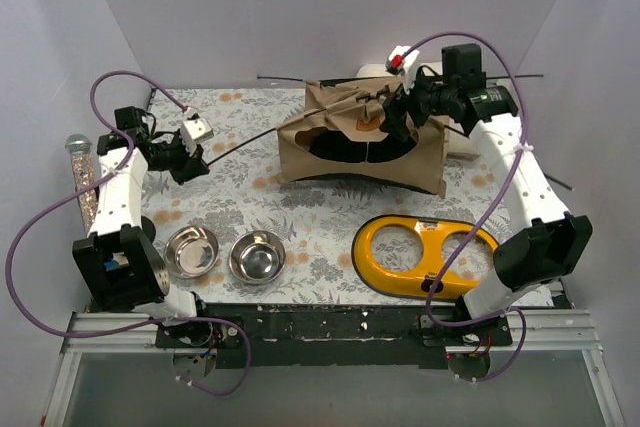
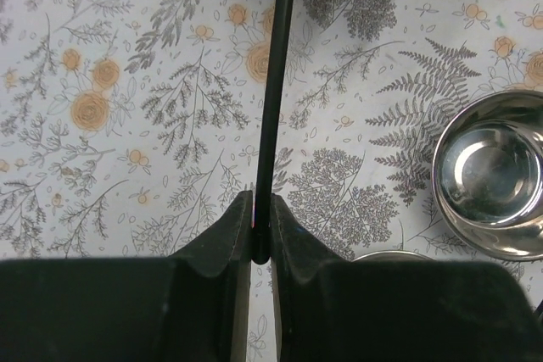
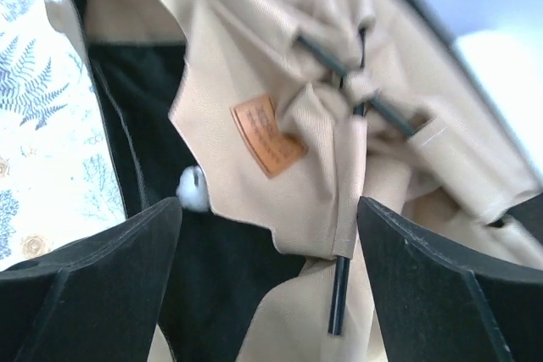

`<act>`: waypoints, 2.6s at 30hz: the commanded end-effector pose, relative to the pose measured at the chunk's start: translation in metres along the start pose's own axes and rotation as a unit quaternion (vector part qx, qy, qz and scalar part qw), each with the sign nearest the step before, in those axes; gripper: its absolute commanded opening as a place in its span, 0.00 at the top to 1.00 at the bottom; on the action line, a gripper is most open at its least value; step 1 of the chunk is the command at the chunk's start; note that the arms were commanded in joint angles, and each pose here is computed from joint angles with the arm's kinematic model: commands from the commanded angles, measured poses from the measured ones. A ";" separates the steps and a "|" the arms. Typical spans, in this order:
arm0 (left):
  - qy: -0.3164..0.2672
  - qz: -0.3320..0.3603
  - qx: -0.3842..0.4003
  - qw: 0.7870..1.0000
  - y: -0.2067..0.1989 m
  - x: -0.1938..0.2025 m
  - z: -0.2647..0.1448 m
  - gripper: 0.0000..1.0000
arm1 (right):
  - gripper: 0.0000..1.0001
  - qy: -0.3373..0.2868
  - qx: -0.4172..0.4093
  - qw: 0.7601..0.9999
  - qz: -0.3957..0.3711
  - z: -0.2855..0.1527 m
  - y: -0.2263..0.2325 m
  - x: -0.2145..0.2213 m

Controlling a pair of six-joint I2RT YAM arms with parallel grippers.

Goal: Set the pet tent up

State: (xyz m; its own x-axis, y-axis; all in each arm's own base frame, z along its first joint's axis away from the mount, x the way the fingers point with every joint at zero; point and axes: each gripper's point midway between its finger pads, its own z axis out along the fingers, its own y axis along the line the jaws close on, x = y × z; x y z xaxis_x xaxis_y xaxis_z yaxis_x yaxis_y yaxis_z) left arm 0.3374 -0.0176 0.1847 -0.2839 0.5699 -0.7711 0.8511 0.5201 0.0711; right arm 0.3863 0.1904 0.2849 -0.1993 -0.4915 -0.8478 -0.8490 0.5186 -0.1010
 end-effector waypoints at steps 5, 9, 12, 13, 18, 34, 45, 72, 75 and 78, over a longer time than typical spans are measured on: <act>-0.093 0.031 -0.042 0.994 0.004 -0.054 -0.017 1.00 | 0.11 -0.073 -0.044 0.981 -0.175 -0.019 0.048 -0.092; -0.091 0.053 -0.076 0.991 0.014 -0.057 -0.023 1.00 | 0.11 -0.118 -0.043 0.968 -0.216 -0.003 0.067 -0.124; -0.072 0.080 -0.106 0.988 0.022 -0.050 -0.033 1.00 | 0.11 -0.156 -0.061 0.953 -0.252 0.020 0.100 -0.161; -0.066 0.091 -0.117 0.987 0.025 -0.049 -0.038 1.00 | 0.12 -0.169 -0.071 0.948 -0.262 0.026 0.112 -0.172; -0.094 0.108 -0.142 0.979 0.026 -0.058 -0.064 1.00 | 0.14 -0.233 -0.122 0.922 -0.286 0.073 0.172 -0.208; -0.138 0.117 -0.114 0.977 -0.006 -0.073 -0.074 1.00 | 0.35 -0.312 -0.174 0.868 -0.346 0.182 0.276 -0.228; -0.153 0.109 -0.089 0.978 -0.017 -0.076 -0.073 1.00 | 0.59 -0.309 -0.128 0.863 -0.378 0.204 0.271 -0.226; -0.200 -0.164 -0.118 0.959 0.020 -0.074 -0.117 0.02 | 0.41 -0.165 -0.256 0.867 -0.394 0.213 0.284 -0.120; -0.215 -0.189 -0.126 0.950 0.031 -0.085 -0.125 0.02 | 0.39 -0.126 -0.283 0.872 -0.379 0.233 0.296 -0.090; -0.218 -0.229 -0.123 0.941 0.037 -0.089 -0.128 0.02 | 0.38 -0.118 -0.295 0.869 -0.380 0.249 0.313 -0.076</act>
State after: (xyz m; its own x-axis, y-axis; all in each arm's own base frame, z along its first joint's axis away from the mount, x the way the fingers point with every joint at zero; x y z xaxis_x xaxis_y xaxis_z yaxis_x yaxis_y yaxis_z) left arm 0.3291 0.0271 0.3114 -0.3240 0.0554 -0.9444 0.5934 0.7894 -0.1572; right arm 0.2818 0.5527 0.2247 0.5942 -0.3212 -0.7374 -0.8028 -0.2925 -0.5195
